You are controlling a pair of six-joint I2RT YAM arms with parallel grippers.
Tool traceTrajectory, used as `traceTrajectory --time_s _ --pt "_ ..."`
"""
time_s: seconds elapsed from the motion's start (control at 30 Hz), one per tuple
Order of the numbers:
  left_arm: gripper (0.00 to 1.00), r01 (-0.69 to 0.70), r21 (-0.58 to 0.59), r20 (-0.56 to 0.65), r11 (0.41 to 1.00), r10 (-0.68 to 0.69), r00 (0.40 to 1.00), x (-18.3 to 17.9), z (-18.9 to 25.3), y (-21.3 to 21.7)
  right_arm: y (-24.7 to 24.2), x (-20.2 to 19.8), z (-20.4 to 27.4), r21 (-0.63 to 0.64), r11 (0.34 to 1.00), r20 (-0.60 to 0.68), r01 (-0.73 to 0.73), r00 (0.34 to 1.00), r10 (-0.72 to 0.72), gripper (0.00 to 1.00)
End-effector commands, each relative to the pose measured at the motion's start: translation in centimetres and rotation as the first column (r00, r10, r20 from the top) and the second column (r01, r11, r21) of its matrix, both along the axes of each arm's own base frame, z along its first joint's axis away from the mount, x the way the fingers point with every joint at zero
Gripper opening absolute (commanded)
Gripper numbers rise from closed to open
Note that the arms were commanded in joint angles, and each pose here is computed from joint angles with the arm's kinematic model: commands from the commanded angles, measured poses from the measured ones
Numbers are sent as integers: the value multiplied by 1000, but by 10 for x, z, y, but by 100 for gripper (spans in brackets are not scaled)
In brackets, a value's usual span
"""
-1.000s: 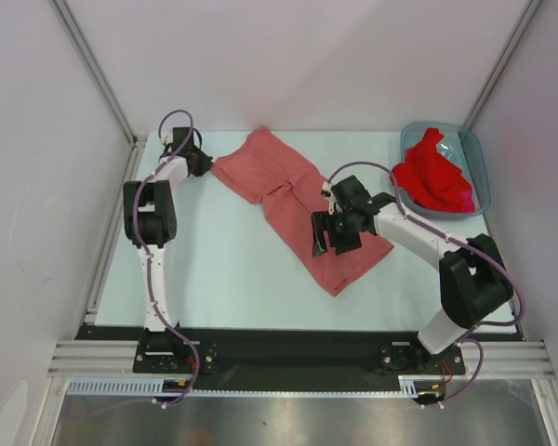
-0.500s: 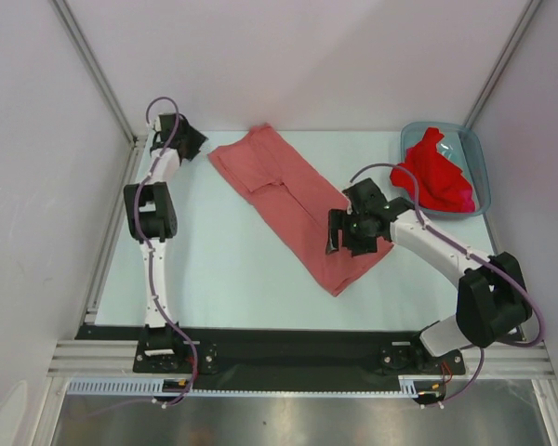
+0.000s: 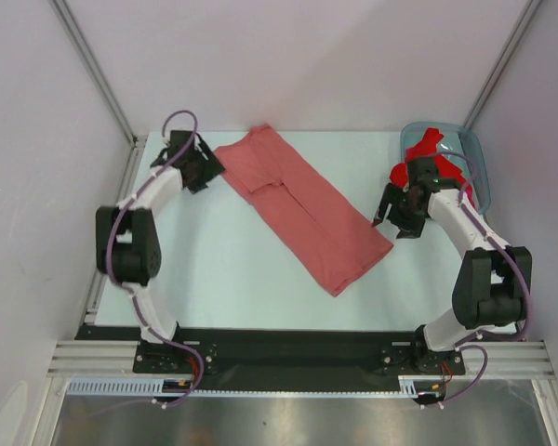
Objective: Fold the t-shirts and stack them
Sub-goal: Fold the tshirt
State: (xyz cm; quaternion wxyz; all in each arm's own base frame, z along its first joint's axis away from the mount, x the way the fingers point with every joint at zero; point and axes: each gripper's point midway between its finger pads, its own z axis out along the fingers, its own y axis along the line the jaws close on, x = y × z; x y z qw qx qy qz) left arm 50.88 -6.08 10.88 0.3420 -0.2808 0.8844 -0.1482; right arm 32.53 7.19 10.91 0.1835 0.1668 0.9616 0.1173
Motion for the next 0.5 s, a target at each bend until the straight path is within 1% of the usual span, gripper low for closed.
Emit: traceTrajectory --time_s 0.0,0.03,0.07,0.1,0.13,0.17,0.2,0.23,0.27,0.3,0.37,0.4,0.47 --pt "74 193 -61 65 979 -189 980 -78 43 -85 -10 1 -2 66 997 -11 47 999 -46 78" --pt "73 213 -90 4 973 -213 977 -110 17 -98 -12 3 -2 79 995 -2 55 998 -55 78" --pt "73 214 -152 52 965 -208 977 -130 38 -114 -11 5 0 85 995 9 48 999 -49 78" --pt "73 262 -177 44 949 -258 965 -156 34 -143 -10 7 2 89 995 21 41 999 -43 78" --pt "71 254 -198 8 947 -258 966 -182 17 -149 -10 10 6 89 995 37 35 999 -38 77" --pt "71 210 -271 -1 939 -219 976 -197 18 -162 -10 10 8 87 996 45 25 999 -29 78" --pt "70 259 -322 36 911 -261 965 -222 30 -186 -9 10 13 88 996 59 17 998 -22 78" --pt "69 248 -352 26 902 -255 967 -237 19 -193 -9 9 16 87 996 65 15 998 -21 77" --pt "68 213 -405 9 889 -229 973 -247 21 -203 -10 8 20 81 997 80 8 997 -14 78" --pt "68 247 -418 6 874 -269 963 -264 21 -219 -10 7 28 84 996 100 1 995 -10 78" --pt "68 234 -431 3 872 -258 966 -269 23 -231 -10 5 34 81 997 124 -9 992 -1 78" --pt "69 241 -432 -19 869 -276 961 -275 17 -241 -10 2 38 77 997 137 -20 991 9 78" --pt "70 237 -479 -26 845 -283 959 -278 19 -260 -10 -1 40 76 997 141 -25 990 14 78"
